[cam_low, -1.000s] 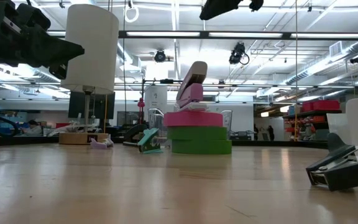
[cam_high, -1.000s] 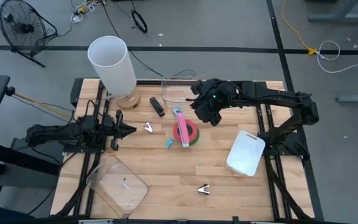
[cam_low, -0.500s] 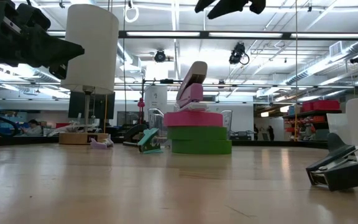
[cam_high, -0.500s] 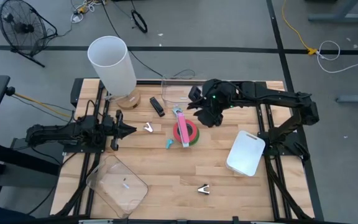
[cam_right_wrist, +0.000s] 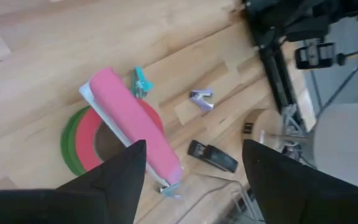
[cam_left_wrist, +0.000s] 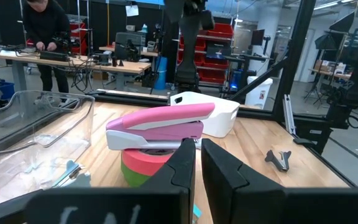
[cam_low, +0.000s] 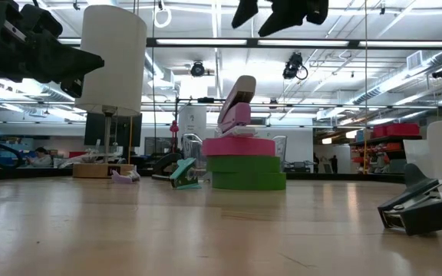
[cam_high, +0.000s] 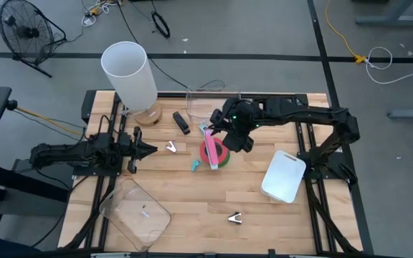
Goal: Pick and place Stapler, Stapler remover, tape
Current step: Put the pink stapler into the top transparent bin
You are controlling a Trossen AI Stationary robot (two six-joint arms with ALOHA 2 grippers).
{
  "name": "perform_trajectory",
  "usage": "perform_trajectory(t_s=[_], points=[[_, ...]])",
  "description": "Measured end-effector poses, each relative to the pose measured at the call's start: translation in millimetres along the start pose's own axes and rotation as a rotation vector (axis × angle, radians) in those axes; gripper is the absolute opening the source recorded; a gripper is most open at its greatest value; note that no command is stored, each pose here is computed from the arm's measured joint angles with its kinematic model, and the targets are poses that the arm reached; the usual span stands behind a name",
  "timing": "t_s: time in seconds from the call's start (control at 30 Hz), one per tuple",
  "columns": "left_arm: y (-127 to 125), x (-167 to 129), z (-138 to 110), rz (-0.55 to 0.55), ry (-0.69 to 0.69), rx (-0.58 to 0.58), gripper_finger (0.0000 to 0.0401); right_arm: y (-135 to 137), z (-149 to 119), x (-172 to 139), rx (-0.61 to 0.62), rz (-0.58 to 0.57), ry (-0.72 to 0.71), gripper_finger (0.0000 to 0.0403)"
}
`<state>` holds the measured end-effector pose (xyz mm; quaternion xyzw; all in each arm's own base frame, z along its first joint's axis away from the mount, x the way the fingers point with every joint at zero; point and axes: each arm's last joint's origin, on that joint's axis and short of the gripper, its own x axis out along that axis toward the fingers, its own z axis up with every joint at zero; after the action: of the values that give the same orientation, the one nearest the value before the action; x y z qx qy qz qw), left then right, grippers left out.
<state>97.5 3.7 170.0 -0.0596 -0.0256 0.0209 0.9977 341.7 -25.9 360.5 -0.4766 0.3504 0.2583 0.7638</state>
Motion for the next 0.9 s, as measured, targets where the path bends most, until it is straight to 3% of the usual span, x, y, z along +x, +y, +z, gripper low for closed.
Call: perform_trajectory(t_s=[0.5,0.67,0.9], points=[[0.0,0.0,-0.1,0.0,0.0,0.0,0.003,6.1,-1.0,63.9,-0.145,0.162,0.057,0.0268],[0.0,0.0,0.0,0.0,0.0,0.0,0.003,9.3,-4.1,73.8,-0.242,0.197,0.13,0.0268],[0.0,0.0,0.0,0.0,0.0,0.0,0.003,11.6,-5.0,80.8,-0.335,0.192,0.122,0.0268]])
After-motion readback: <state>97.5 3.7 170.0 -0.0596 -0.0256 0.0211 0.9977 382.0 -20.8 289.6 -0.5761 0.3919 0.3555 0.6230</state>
